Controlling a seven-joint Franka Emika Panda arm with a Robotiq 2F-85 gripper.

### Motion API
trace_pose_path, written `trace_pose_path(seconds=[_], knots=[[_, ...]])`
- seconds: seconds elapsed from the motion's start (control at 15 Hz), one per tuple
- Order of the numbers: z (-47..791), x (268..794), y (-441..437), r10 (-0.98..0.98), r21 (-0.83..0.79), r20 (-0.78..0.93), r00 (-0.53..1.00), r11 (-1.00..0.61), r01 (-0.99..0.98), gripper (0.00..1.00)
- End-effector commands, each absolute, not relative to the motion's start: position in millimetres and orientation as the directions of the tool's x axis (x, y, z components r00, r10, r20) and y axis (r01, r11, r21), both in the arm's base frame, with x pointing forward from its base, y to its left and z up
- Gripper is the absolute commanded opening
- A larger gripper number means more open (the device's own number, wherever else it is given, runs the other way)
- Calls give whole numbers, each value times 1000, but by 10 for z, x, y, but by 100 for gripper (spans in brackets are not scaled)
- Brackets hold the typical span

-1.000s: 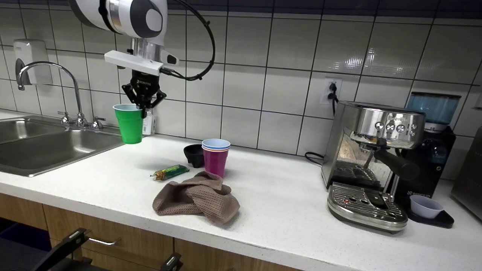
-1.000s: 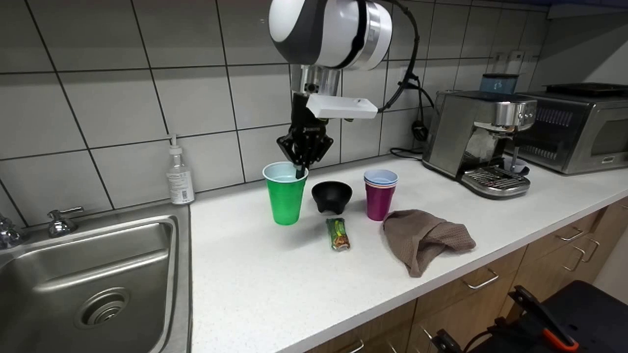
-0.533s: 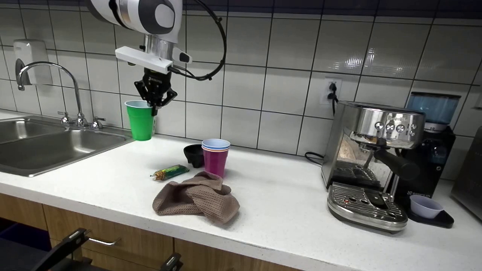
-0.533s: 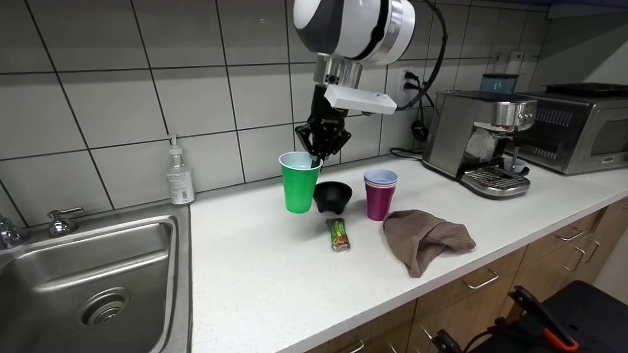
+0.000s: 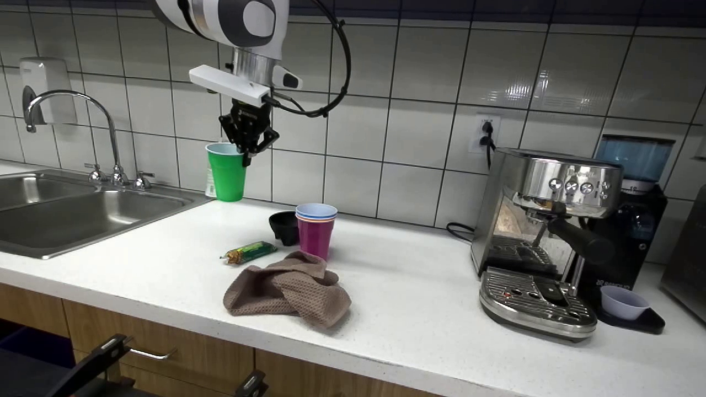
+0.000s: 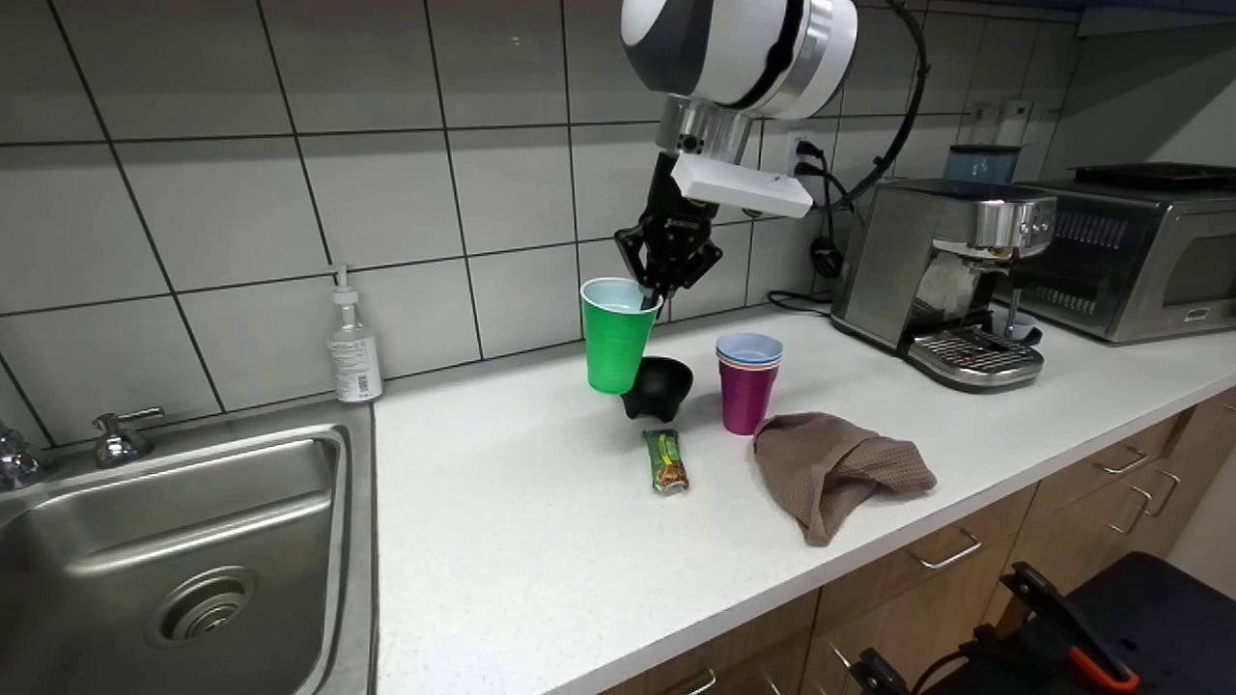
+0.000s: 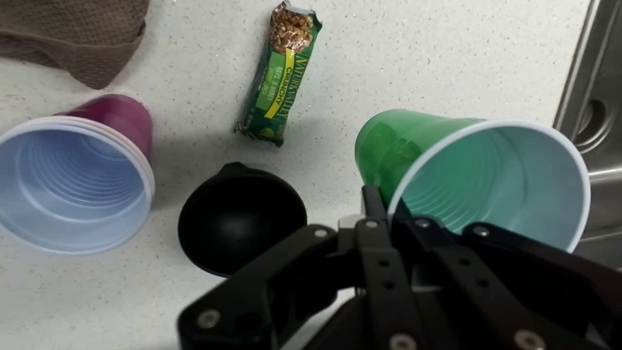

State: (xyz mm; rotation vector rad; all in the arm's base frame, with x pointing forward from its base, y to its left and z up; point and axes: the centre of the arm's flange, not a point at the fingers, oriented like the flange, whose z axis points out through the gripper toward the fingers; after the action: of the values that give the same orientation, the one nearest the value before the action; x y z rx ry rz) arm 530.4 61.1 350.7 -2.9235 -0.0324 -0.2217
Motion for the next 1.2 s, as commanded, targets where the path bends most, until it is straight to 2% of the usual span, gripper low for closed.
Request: trace_pose_path(seconds=[0.0, 1.13], knots=[[3643, 5141, 465, -54, -208, 192, 980, -978, -13, 1], [3932, 4833, -218, -162, -72, 227, 960, -986, -150, 1]])
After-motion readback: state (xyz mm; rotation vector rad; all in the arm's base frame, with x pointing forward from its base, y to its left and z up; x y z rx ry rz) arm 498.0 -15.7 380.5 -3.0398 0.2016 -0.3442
